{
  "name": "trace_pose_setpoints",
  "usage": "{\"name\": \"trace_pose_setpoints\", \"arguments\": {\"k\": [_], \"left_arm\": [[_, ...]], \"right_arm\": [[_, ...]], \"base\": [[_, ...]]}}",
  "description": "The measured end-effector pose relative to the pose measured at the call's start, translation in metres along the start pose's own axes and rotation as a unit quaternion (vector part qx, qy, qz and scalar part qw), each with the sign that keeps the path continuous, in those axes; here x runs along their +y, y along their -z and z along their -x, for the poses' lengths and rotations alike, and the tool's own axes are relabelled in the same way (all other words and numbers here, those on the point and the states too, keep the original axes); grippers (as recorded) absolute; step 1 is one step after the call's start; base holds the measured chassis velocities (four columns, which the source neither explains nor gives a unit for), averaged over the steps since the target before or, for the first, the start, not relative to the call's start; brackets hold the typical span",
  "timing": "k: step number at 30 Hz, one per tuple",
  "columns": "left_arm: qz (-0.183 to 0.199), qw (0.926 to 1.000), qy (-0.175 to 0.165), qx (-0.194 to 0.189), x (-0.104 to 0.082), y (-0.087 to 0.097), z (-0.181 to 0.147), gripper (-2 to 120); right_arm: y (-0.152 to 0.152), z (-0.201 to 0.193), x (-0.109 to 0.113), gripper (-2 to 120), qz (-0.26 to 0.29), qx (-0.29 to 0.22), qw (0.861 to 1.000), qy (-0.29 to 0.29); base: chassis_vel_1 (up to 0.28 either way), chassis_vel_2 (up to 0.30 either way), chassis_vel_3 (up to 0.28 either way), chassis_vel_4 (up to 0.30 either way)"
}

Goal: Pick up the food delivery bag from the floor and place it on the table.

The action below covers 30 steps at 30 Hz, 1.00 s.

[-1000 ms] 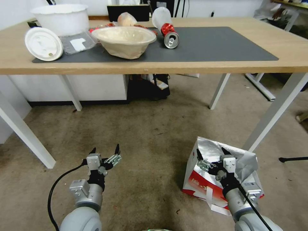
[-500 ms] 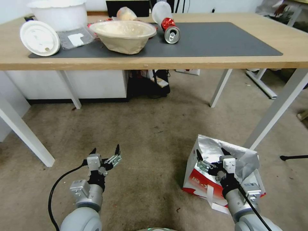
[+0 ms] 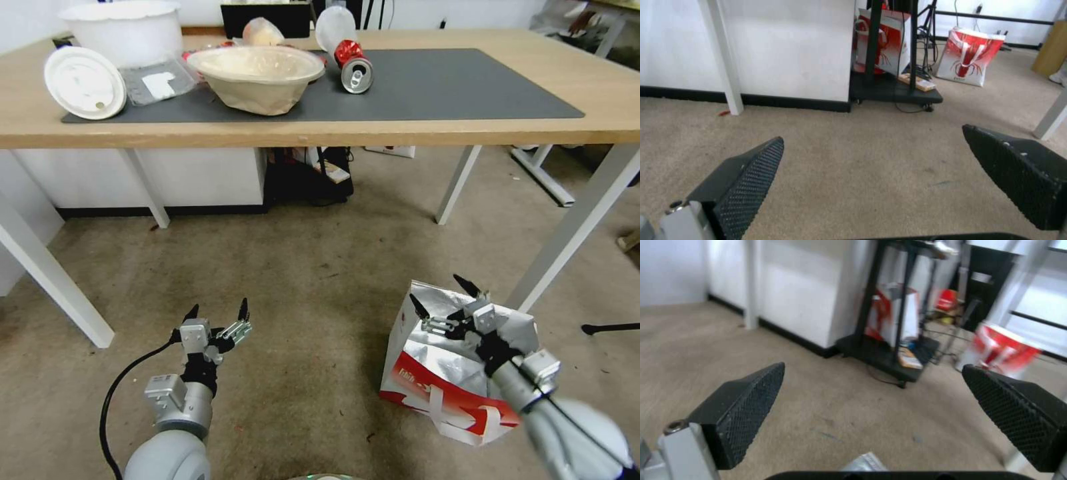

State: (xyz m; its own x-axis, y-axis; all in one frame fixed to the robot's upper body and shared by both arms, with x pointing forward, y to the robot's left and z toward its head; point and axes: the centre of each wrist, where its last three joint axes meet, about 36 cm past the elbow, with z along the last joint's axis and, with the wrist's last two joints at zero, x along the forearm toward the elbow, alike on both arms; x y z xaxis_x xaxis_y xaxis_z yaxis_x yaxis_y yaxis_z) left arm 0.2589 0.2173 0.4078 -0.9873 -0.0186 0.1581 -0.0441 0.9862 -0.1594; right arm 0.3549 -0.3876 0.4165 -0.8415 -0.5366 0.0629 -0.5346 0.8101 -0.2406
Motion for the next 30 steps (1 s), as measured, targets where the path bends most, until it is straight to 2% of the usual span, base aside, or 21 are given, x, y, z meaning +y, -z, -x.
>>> {"name": "trace_pose_setpoints", "arguments": {"k": [1, 4, 5, 7, 8, 9, 11, 12, 15, 20, 23, 25, 28, 30], "left_arm": [[0.0, 1.0, 0.0, 0.0, 0.0, 0.0, 0.0, 100], [-0.002, 1.0, 0.004, 0.001, 0.0, -0.002, 0.0, 100], [-0.002, 1.0, 0.004, 0.001, 0.0, -0.002, 0.0, 100], [-0.003, 1.0, 0.007, 0.002, 0.0, -0.004, 0.0, 100], [-0.003, 1.0, 0.007, 0.002, 0.0, -0.004, 0.0, 100], [-0.003, 1.0, 0.009, 0.002, 0.0, -0.005, 0.001, 100], [-0.002, 0.9999, 0.012, 0.003, 0.0, -0.007, 0.002, 100], [-0.002, 0.9999, 0.012, 0.003, 0.0, -0.007, 0.002, 100], [-0.002, 0.9999, 0.017, 0.003, 0.0, -0.009, 0.002, 100], [-0.001, 0.9998, 0.022, 0.002, 0.001, -0.01, 0.002, 100], [-0.001, 0.9996, 0.027, 0.001, 0.002, -0.011, 0.001, 100], [-0.001, 0.9996, 0.027, 0.001, 0.002, -0.011, 0.001, 100], [0.001, 0.9995, 0.03, 0.003, 0.004, -0.014, 0.001, 100], [0.002, 0.9995, 0.031, 0.003, 0.004, -0.014, 0.001, 100]], "right_arm": [[0.0, 0.0, 0.0, 100, 0.0, 0.0, 1.0, 0.0], [-0.011, 0.01, -0.056, 100, -0.029, 0.019, 0.998, 0.05], [-0.011, 0.01, -0.056, 100, -0.029, 0.019, 0.998, 0.05], [-0.018, 0.017, -0.097, 100, -0.052, 0.046, 0.994, 0.087], [-0.018, 0.017, -0.097, 100, -0.052, 0.046, 0.994, 0.087], [-0.021, 0.02, -0.116, 100, -0.06, 0.061, 0.991, 0.105], [-0.025, 0.026, -0.138, 100, -0.068, 0.083, 0.985, 0.133], [-0.025, 0.026, -0.138, 100, -0.068, 0.083, 0.985, 0.133], [-0.037, 0.037, -0.159, 100, -0.077, 0.117, 0.975, 0.175], [-0.044, 0.052, -0.162, 100, -0.082, 0.136, 0.966, 0.202], [-0.051, 0.08, -0.159, 100, -0.088, 0.145, 0.958, 0.232], [-0.052, 0.085, -0.159, 100, -0.089, 0.146, 0.956, 0.237], [-0.049, 0.102, -0.162, 100, -0.101, 0.169, 0.943, 0.27], [-0.048, 0.105, -0.163, 100, -0.105, 0.175, 0.94, 0.274]], "base": [[0.0, 0.0, 0.0, 0.0], [0.0, 0.0, 0.0, 0.0], [0.0, 0.0, 0.0, 0.0], [0.0, 0.0, 0.0, 0.0], [0.0, 0.0, 0.0, 0.0], [0.0, 0.0, 0.0, 0.0], [0.0, 0.0, 0.0, 0.0], [0.0, 0.0, 0.0, 0.0], [0.0, 0.0, 0.0, 0.0], [0.0, 0.0, 0.0, 0.0], [0.0, 0.0, 0.0, 0.0], [0.0, 0.0, 0.0, 0.0], [0.0, 0.0, 0.0, 0.0], [0.0, 0.0, 0.0, 0.0]]}}
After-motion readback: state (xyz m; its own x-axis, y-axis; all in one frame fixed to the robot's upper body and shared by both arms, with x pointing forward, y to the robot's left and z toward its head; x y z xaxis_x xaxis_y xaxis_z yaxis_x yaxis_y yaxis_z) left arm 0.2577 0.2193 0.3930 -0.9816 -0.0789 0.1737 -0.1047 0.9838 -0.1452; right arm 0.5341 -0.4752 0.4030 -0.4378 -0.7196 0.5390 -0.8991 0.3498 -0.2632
